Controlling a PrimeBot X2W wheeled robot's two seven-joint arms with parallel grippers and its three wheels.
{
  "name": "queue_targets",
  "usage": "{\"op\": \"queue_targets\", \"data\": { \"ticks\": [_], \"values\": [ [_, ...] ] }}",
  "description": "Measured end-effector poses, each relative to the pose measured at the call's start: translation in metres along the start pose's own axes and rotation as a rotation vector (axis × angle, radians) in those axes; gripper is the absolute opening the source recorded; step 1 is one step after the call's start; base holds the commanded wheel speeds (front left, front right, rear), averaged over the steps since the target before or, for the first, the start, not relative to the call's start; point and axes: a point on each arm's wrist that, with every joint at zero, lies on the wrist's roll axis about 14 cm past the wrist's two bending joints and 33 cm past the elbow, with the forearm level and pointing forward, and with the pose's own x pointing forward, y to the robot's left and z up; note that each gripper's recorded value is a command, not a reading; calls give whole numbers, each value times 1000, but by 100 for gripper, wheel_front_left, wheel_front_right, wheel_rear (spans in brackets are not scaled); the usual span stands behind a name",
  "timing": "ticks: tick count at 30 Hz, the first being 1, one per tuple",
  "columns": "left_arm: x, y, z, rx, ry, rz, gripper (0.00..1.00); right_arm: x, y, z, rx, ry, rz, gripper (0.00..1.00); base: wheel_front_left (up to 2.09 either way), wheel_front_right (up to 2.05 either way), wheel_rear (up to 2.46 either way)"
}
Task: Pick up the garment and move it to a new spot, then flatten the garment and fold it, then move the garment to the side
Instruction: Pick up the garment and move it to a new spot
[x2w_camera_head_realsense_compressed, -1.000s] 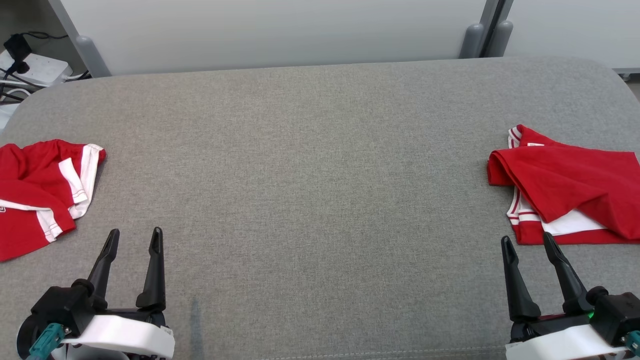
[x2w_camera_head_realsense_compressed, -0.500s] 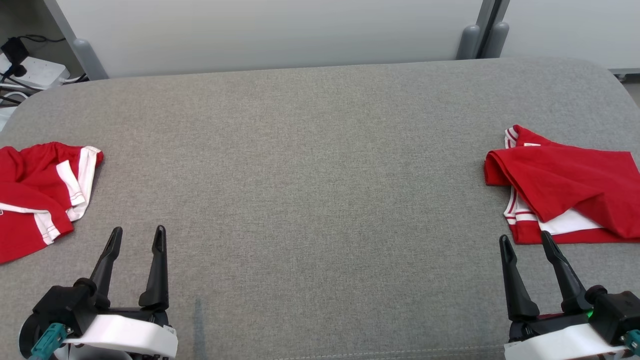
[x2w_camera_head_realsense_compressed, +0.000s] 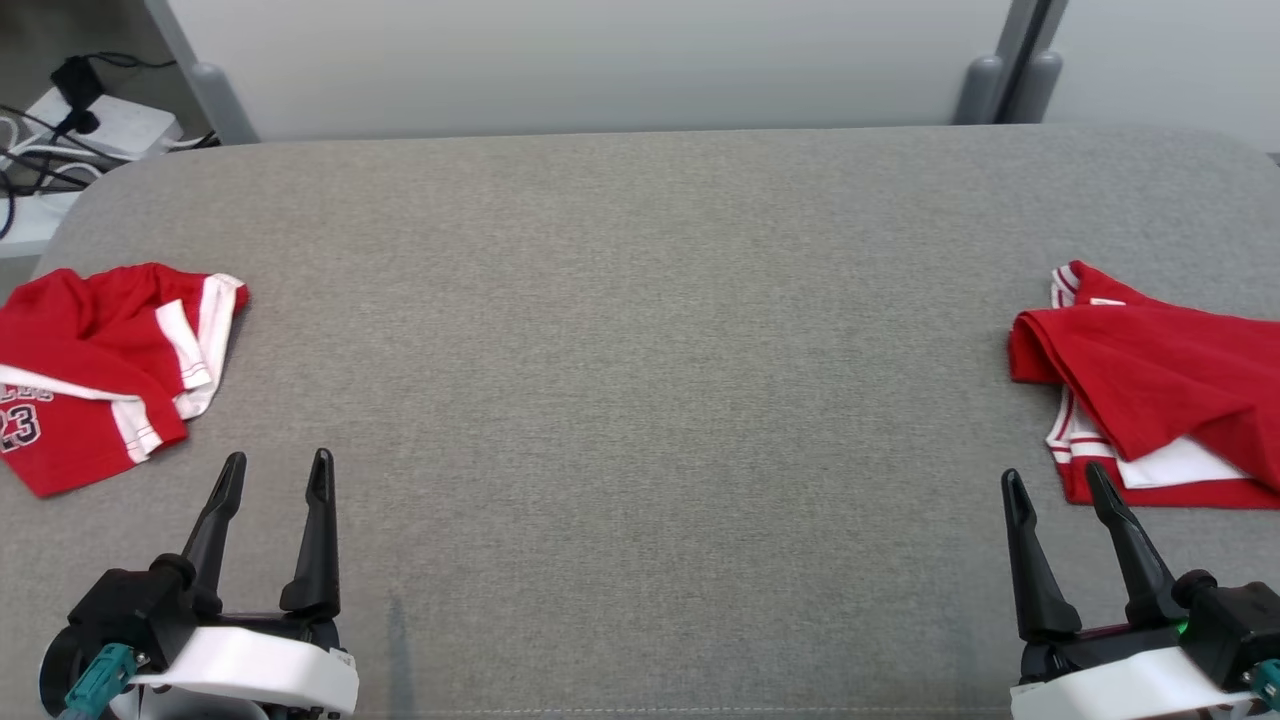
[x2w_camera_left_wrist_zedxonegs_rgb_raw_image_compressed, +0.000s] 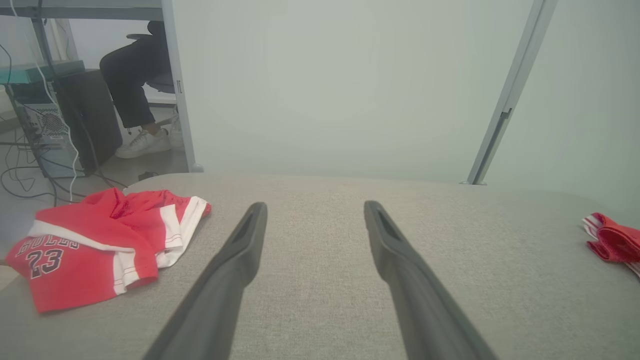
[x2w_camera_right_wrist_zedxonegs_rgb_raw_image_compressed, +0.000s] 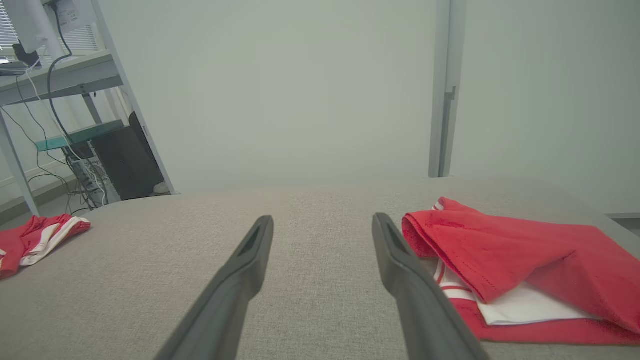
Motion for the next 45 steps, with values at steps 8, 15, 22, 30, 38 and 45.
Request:
{"op": "queue_targets", "data": {
  "ticks": [8,15,22,30,38,45],
  "values": [
    [-29,45,12,1,-31,151,100,22,42,-10,2,34,146,100,0,0,0],
    [-75,88,12,-6,-35,318,100,41,89,-17,4,54,296,100,0,0,0],
    [-109,112,15,-23,-58,426,100,49,129,-19,16,56,412,100,0,0,0],
    [-115,114,16,-29,-66,430,100,46,136,-19,14,63,431,100,0,0,0],
    [-89,116,59,44,-171,349,100,45,133,-24,13,83,425,100,0,0,0],
    [-18,112,169,150,-370,193,100,50,126,-33,13,111,415,100,0,0,0]
  ]
}}
